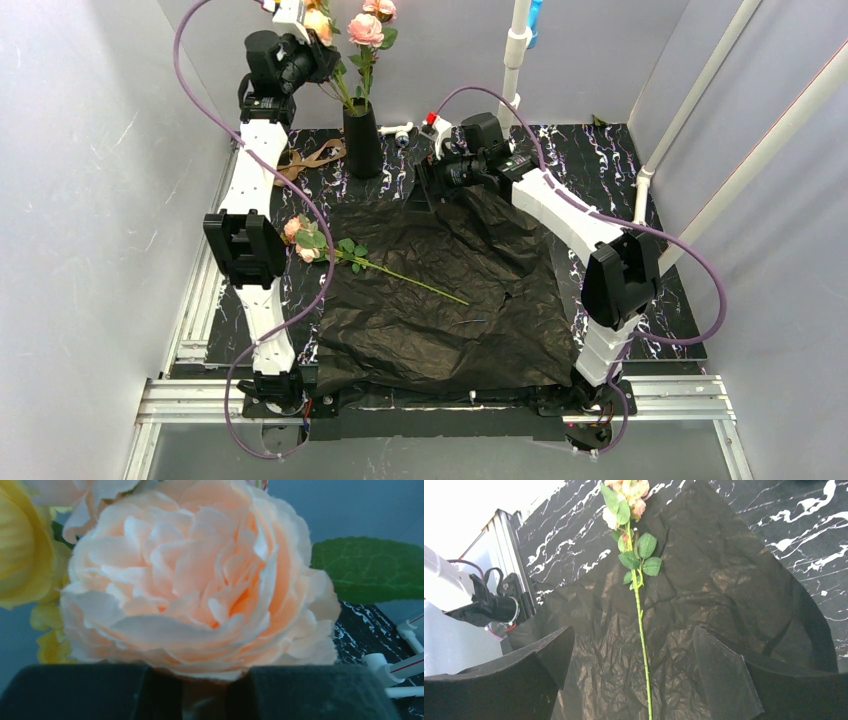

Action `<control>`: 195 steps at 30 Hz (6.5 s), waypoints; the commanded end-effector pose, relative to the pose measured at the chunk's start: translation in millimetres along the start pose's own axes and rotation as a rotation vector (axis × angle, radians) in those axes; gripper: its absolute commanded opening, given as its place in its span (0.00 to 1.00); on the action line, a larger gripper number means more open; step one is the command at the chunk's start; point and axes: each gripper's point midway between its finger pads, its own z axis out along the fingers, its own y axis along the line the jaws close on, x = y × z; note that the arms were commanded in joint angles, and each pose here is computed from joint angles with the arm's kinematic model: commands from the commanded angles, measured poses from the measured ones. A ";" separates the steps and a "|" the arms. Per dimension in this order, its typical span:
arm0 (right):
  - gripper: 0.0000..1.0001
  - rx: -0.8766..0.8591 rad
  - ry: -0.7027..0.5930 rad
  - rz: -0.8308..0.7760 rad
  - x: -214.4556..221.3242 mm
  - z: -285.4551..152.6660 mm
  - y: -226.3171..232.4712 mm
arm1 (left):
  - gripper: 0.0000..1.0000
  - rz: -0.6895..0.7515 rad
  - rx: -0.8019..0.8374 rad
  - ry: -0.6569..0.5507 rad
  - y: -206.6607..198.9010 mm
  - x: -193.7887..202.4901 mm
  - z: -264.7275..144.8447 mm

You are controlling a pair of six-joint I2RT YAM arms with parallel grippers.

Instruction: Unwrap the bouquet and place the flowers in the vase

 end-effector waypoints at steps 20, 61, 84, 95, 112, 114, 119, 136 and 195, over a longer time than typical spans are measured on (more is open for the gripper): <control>0.87 0.029 0.400 -0.311 90.6 30.7 26.5 | 1.00 -0.126 -0.272 -0.026 23.6 -77.8 -208.3; 0.01 0.163 0.413 -0.373 98.7 120.9 29.4 | 1.00 -0.421 -0.130 0.326 -56.2 45.5 -313.7; 0.01 -0.218 -0.229 -0.120 -48.8 41.1 117.4 | 0.81 -0.539 0.135 0.324 -95.2 46.1 -266.1; 0.01 -0.253 -0.232 -0.119 -47.0 32.3 127.0 | 0.37 -0.531 0.103 0.347 -96.7 45.5 -232.1; 0.81 -0.192 -0.222 -0.163 -42.8 11.9 124.8 | 0.00 -0.496 0.197 0.200 -101.0 -2.6 -207.5; 0.97 -0.168 -0.227 -0.158 -42.4 7.0 120.0 | 0.00 -0.442 0.210 0.149 -102.2 -17.7 -205.9; 0.98 -0.095 -0.229 -0.133 -46.0 -9.1 95.6 | 0.00 -0.284 0.214 0.056 -100.3 -56.3 -198.8; 0.99 0.077 -0.194 -0.085 -44.0 -49.2 11.7 | 0.00 0.032 -0.085 -0.390 -46.5 -198.9 -161.1; 0.99 0.134 -0.103 0.001 -17.1 -48.0 -48.5 | 0.66 -0.082 -0.057 0.154 -27.9 21.1 -58.9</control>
